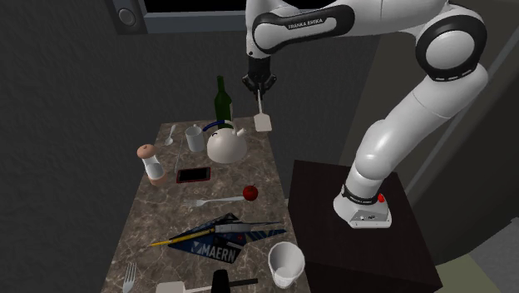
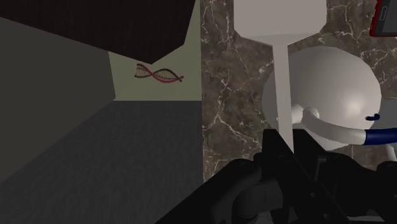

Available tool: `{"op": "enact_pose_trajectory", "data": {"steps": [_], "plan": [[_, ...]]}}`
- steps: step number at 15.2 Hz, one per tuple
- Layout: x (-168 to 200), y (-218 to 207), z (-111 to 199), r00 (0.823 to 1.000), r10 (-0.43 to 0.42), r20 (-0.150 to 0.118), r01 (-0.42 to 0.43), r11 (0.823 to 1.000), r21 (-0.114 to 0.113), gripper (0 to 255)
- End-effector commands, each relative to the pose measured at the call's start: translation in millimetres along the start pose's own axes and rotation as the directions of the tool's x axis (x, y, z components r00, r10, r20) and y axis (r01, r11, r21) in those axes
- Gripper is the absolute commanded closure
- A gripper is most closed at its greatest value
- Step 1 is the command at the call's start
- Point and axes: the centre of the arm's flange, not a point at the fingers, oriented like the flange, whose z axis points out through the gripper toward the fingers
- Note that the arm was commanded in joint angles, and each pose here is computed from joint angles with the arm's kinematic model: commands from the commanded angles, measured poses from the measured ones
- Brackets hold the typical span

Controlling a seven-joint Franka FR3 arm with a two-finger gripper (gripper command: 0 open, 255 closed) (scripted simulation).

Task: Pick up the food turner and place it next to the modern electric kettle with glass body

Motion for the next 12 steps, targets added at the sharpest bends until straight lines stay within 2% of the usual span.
{"op": "enact_pose_trajectory", "data": {"steps": [1, 12], "plan": [[-0.6, 0.6, -6.8, 1.0, 0.0, 0.0, 0.0, 1.0, 0.0, 255], [-145.1, 10.3, -16.5, 1.0, 0.0, 0.0, 0.0, 1.0, 0.0, 255]]}}
